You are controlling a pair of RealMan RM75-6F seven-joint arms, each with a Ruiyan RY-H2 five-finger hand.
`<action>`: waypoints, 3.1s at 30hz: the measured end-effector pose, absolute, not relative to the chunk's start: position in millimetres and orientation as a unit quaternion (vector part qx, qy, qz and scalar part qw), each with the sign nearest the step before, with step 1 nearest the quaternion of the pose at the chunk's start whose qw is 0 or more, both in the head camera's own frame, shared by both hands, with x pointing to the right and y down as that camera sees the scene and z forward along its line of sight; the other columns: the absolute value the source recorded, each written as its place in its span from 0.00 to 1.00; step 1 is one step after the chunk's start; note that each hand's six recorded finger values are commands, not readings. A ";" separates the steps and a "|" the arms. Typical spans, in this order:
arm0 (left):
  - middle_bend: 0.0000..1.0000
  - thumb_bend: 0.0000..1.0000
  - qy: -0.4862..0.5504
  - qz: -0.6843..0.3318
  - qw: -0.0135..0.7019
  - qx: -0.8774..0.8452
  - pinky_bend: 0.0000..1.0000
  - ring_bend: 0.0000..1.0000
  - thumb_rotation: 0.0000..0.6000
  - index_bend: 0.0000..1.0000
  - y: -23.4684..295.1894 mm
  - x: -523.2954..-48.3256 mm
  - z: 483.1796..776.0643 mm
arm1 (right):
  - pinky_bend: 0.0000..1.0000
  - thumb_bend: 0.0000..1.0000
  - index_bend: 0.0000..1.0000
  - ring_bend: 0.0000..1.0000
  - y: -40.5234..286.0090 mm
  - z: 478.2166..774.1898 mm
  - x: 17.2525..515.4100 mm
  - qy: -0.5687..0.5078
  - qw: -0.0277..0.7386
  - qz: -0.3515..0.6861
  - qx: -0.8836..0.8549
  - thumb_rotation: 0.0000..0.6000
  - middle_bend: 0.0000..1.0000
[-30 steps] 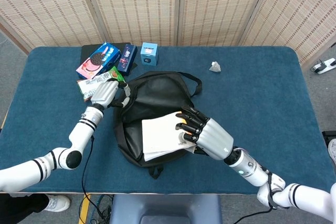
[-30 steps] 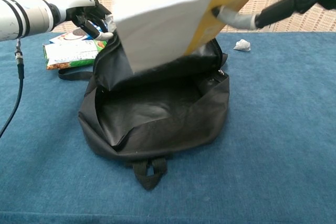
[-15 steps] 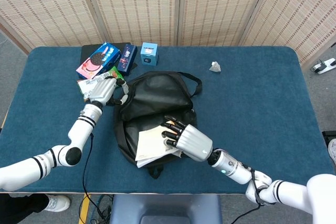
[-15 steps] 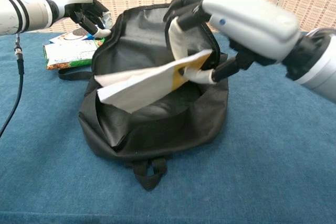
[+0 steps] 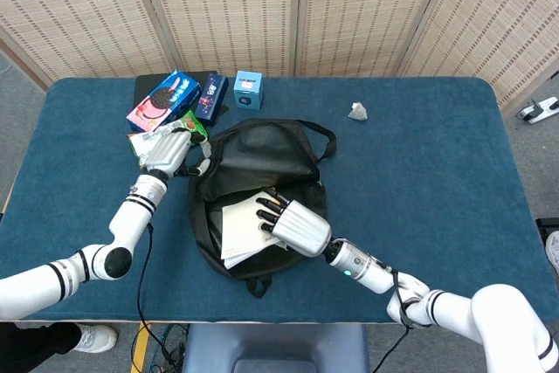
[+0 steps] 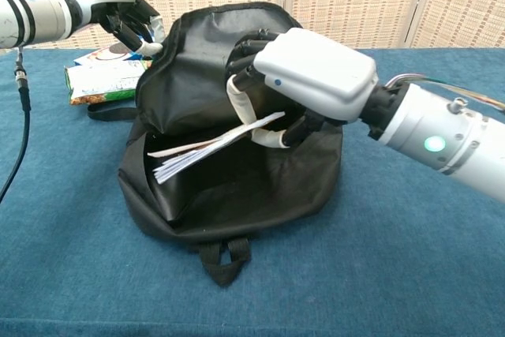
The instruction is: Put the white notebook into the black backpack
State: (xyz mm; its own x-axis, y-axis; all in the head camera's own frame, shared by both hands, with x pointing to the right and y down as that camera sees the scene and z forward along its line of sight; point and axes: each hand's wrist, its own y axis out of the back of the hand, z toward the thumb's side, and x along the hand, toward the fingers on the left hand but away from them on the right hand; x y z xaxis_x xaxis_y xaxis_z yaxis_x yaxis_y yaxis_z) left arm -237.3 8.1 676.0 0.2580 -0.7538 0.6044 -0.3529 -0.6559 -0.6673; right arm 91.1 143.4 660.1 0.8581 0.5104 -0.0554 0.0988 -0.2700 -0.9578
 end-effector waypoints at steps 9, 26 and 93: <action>0.38 0.55 0.362 -0.496 0.205 -0.762 0.13 0.31 1.00 0.81 8.3 -240.7 674.7 | 0.12 0.51 0.71 0.12 135.3 683.5 81.5 -0.180 0.585 0.218 -0.760 1.00 0.30; 0.38 0.55 0.368 -0.508 0.192 -0.755 0.13 0.31 1.00 0.81 8.1 -253.8 677.7 | 0.00 0.29 0.64 0.02 124.2 707.1 84.9 -0.155 0.651 0.244 -0.702 1.00 0.21; 0.33 0.24 0.328 -0.531 0.214 -0.752 0.13 0.28 1.00 0.36 84.9 -315.5 617.7 | 0.12 0.10 0.04 0.00 76.7 543.4 347.9 -0.319 0.614 0.418 -0.589 1.00 0.14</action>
State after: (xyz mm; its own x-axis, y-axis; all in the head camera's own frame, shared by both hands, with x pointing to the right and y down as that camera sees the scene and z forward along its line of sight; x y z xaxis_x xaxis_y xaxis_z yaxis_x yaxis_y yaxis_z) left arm -315.5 84.9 617.7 0.2211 -0.7206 0.6572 -0.2668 -0.6928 -0.6699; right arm 347.9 76.7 543.4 0.4466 0.8890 -0.1009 -0.1379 -0.0431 -0.9895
